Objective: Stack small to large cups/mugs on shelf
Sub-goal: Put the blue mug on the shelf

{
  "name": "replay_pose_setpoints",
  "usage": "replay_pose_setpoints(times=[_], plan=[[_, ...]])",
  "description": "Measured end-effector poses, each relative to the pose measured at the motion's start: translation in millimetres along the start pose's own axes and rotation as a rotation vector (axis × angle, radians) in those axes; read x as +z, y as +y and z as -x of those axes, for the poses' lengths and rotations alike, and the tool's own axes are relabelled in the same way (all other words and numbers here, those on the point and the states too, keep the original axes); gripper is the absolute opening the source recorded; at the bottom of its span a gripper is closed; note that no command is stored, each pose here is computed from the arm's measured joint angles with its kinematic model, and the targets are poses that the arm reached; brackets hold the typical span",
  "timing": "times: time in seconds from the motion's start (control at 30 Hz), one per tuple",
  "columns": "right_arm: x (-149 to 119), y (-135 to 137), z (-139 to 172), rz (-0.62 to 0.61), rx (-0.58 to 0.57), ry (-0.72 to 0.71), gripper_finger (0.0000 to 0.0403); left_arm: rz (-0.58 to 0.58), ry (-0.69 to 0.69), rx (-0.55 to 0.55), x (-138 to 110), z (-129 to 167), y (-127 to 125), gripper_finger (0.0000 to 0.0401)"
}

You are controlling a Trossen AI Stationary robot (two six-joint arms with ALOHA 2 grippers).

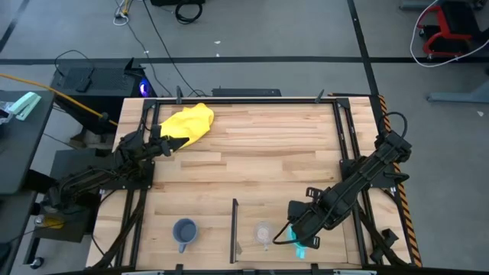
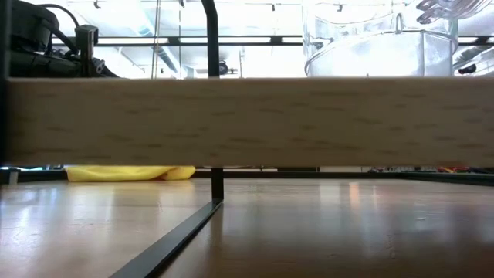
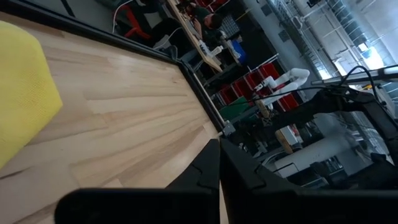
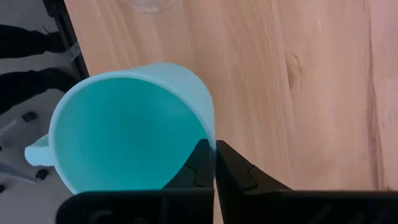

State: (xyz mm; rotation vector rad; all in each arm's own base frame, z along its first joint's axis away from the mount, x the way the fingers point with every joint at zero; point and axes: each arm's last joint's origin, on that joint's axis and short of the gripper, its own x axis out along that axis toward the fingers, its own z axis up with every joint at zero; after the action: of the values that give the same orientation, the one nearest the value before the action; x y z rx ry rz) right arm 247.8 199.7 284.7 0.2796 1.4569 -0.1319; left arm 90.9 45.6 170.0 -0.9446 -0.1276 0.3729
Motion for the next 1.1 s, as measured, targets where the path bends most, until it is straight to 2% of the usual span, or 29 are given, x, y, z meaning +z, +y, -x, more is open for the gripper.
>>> replay_pose_setpoints(times=[0.33, 0.6, 0.9, 1.1], plan=[[10, -2, -9, 0.029, -0.020, 0.011, 0.0002, 0.002, 0.008, 0.006, -1, 0, 1, 0.0024], [12, 1, -16, 0.054, -0.015, 0.035, 0.0002, 0.004, 0.019, 0.021, -2, 0, 2, 0.0012], [12, 2, -19, 0.053, -0.019, 0.040, 0.0002, 0.005, 0.022, 0.025, -2, 0, 2, 0.0024], [11, 2, -25, 0.044, -0.009, 0.054, 0.0003, 0.005, 0.022, 0.025, -2, 0, 2, 0.0017]])
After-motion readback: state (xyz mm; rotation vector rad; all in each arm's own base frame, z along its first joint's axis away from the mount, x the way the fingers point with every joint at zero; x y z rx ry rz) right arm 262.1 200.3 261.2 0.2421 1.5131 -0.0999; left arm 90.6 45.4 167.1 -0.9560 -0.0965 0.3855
